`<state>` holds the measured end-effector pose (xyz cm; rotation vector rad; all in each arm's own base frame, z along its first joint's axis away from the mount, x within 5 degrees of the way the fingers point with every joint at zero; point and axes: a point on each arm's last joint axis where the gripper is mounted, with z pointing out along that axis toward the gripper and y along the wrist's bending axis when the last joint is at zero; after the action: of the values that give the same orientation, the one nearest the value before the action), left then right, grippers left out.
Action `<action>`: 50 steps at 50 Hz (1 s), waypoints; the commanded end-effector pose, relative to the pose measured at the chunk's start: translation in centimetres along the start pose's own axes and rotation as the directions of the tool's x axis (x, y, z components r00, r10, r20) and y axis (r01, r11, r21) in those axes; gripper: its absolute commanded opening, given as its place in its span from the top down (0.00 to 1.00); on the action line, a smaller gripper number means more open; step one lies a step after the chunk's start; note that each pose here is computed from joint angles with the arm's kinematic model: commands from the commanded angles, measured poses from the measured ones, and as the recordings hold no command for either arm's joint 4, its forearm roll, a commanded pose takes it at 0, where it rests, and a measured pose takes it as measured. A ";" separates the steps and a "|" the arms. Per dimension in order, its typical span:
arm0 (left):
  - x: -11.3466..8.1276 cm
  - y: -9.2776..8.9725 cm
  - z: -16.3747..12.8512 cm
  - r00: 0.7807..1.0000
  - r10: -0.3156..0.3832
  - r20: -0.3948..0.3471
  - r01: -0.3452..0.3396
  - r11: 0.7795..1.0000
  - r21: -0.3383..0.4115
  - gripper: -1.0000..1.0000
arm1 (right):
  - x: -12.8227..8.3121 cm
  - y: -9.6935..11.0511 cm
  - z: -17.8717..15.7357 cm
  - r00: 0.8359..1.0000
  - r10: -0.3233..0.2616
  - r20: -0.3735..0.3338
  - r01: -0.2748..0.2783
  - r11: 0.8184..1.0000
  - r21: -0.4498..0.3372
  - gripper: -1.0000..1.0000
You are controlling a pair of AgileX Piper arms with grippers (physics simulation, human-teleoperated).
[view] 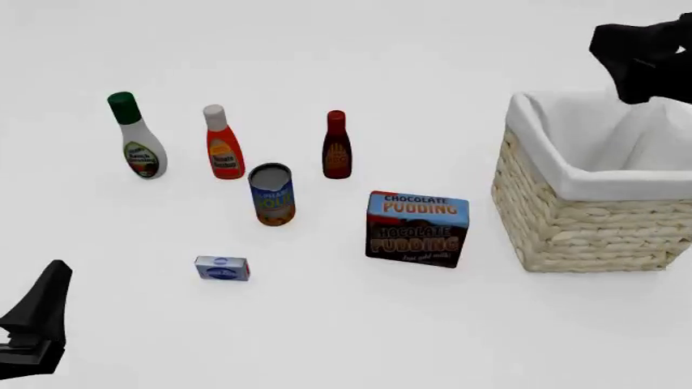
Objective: Pick the bbq sauce and place it in the basket.
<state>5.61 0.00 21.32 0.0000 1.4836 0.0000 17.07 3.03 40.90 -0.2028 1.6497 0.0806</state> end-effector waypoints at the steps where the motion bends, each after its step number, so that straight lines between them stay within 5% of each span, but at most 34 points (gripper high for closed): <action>1: 0.0 0.0 0.0 1.000 0.000 0.000 0.000 1.000 0.000 0.00 | -2.4 1.8 7.3 0.997 -0.023 -0.069 0.017 0.996 -0.086 0.00; 13: 0.0 0.0 0.0 1.000 0.000 0.000 0.000 1.000 0.000 0.00 | -3.0 5.4 16.4 0.993 -0.054 -0.108 0.035 0.984 -0.173 0.00; 14: 0.0 0.0 0.0 1.000 0.000 0.000 0.000 1.000 0.000 0.00 | -3.1 6.8 19.1 0.990 -0.057 -0.131 0.030 0.980 -0.199 0.00; 26: 0.0 0.0 0.0 1.000 0.000 0.000 0.000 1.000 0.000 0.00 | -2.7 10.2 24.2 0.978 -0.054 -0.201 0.002 0.968 -0.250 0.00; 50: 0.0 0.0 0.0 1.000 0.000 0.000 0.000 1.000 0.000 0.00 | -0.9 12.6 30.2 0.963 -0.070 -0.260 -0.003 0.964 -0.267 0.00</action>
<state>5.61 0.00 21.32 0.0000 1.4836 0.0000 42.27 19.26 39.56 -0.4500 1.8774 0.2579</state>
